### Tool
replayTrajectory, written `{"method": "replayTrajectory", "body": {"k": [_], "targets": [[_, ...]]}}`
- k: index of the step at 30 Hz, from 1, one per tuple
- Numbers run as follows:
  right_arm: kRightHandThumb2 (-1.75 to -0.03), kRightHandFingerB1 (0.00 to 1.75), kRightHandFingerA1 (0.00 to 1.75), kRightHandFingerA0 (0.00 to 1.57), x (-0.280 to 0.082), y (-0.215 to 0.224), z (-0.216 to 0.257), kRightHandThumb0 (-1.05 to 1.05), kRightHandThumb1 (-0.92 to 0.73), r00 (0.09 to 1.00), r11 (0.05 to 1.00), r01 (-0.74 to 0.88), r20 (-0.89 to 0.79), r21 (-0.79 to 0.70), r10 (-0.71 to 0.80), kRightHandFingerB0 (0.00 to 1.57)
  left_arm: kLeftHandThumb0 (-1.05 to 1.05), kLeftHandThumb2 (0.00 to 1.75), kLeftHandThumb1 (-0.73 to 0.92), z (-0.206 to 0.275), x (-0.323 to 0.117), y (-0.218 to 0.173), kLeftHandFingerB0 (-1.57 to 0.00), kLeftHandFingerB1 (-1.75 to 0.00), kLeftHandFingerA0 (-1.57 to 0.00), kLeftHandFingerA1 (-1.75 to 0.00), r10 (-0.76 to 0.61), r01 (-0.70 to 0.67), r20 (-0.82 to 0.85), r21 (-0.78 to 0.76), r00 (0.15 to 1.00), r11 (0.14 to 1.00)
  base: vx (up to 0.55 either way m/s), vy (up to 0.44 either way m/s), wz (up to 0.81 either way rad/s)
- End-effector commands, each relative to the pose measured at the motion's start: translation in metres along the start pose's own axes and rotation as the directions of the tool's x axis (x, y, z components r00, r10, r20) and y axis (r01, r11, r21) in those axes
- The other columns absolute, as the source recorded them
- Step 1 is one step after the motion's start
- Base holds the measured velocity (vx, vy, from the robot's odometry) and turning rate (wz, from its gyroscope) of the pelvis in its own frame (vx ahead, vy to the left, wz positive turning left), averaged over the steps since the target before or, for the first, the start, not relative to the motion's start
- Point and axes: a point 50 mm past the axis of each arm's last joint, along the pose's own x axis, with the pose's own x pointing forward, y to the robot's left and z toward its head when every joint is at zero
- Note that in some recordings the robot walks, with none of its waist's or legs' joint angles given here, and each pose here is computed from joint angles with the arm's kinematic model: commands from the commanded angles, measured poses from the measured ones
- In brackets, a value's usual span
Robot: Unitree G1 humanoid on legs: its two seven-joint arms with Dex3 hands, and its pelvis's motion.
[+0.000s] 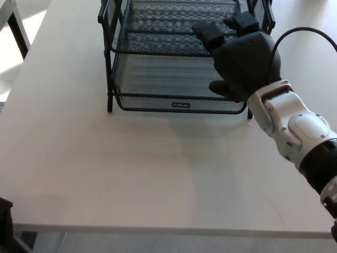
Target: The robot uses its right hand to grab the drawer kept on the middle of the desk and pull it out towards the robot
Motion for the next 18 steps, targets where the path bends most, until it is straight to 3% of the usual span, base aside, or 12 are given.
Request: {"method": "replayTrajectory", "body": {"k": [1, 2, 4, 5, 6, 8, 9, 10, 13, 14, 18], "targets": [[-0.85, 0.52, 0.68, 0.27, 0.013, -0.024, -0.004, -0.63, -0.47, 0.964, 0.964, 0.264, 0.003, -0.041, -0.264, 0.17, -0.14, 0.65, 0.51, 0.002, -0.001, -0.003, -0.70, -1.24, -0.74, -1.36, -0.038, 0.038, 0.000, 0.015, 0.999, 0.999, 0.00, 0.000, 0.00], [-0.58, 0.47, 0.78, 0.33, 0.013, -0.026, -0.005, -0.61, -0.60, 0.954, 0.952, 0.299, 0.009, -0.065, -0.299, 0.27, -0.11, 0.64, 0.50, 0.003, 0.000, -0.002, -0.70, -1.24, -0.75, -1.37, -0.038, 0.038, 0.002, 0.014, 0.999, 0.999, 0.00, 0.000, 0.00], [-0.58, 0.49, 0.88, 0.35, 0.013, -0.026, -0.005, -0.61, -0.60, 0.947, 0.942, 0.321, 0.026, -0.093, -0.320, 0.29, -0.15, 0.64, 0.51, 0.003, 0.000, -0.002, -0.69, -1.25, -0.75, -1.36, -0.035, 0.035, 0.009, 0.024, 0.999, 0.999, 0.00, 0.000, 0.00], [-0.86, 0.57, 0.84, 0.48, 0.013, -0.027, -0.007, -0.62, -0.45, 0.945, 0.939, 0.327, 0.025, -0.104, -0.326, 0.27, -0.13, 0.64, 0.51, 0.003, 0.000, -0.002, -0.69, -1.24, -0.76, -1.39, -0.034, 0.033, 0.015, 0.025, 0.999, 0.999, 0.00, 0.000, 0.00], [-0.86, 0.57, 0.84, 0.48, 0.012, -0.026, -0.008, -0.62, -0.45, 0.944, 0.938, 0.330, 0.022, -0.108, -0.330, 0.27, -0.13, 0.64, 0.51, 0.003, 0.000, -0.001, -0.69, -1.24, -0.76, -1.39, -0.035, 0.034, 0.018, 0.028, 0.999, 0.999, 0.00, 0.000, 0.00], [-0.85, 0.59, 0.87, 0.62, 0.012, -0.027, -0.011, -0.61, -0.43, 0.940, 0.931, 0.341, 0.021, -0.128, -0.342, 0.31, -0.11, 0.63, 0.51, 0.004, 0.001, 0.000, -0.68, -1.26, -0.74, -1.39, -0.042, 0.042, 0.006, 0.023, 0.999, 0.999, 0.00, 0.000, 0.00], [-0.85, 0.59, 0.87, 0.62, 0.012, -0.027, -0.012, -0.61, -0.43, 0.938, 0.929, 0.345, 0.021, -0.135, -0.346, 0.31, -0.11, 0.63, 0.51, 0.004, 0.001, 0.000, -0.68, -1.26, -0.74, -1.39, -0.043, 0.043, 0.006, 0.027, 0.999, 0.999, 0.00, 0.000, 0.00], [-0.57, 0.55, 0.93, 0.67, 0.012, -0.027, -0.012, -0.58, -0.57, 0.938, 0.929, 0.346, 0.020, -0.133, -0.347, 0.38, -0.11, 0.62, 0.51, 0.004, 0.001, 0.001, -0.68, -1.22, -0.73, -1.37, -0.043, 0.042, 0.009, 0.031, 0.999, 0.999, 0.00, 0.000, 0.00], [-0.58, 0.59, 0.95, 0.71, 0.012, -0.028, -0.015, -0.59, -0.56, 0.933, 0.925, 0.358, 0.023, -0.128, -0.358, 0.36, -0.10, 0.62, 0.52, 0.005, 0.002, 0.002, -0.68, -1.18, -0.74, -1.34, -0.039, 0.039, 0.023, 0.037, 0.999, 0.999, 0.00, 0.000, 0.00], [-0.57, 0.61, 0.95, 0.89, 0.010, -0.029, -0.016, -0.51, -0.56, 0.923, 0.914, 0.385, 0.041, -0.129, -0.383, 0.51, -0.11, 0.62, 0.53, 0.006, 0.002, 0.005, -0.70, -1.15, -0.75, -1.31, -0.033, 0.032, 0.021, 0.036, 0.999, 0.999, 0.00, 0.000, 0.00], [-0.57, 0.65, 1.07, 0.97, 0.009, -0.028, -0.016, -0.51, -0.57, 0.917, 0.903, 0.399, 0.049, -0.159, -0.397, 0.72, -0.10, 0.62, 0.52, 0.008, 0.002, 0.007, -0.70, -1.20, -0.75, -1.35, -0.032, 0.031, 0.023, 0.043, 0.999, 0.999, 0.00, 0.000, 0.00]]}}
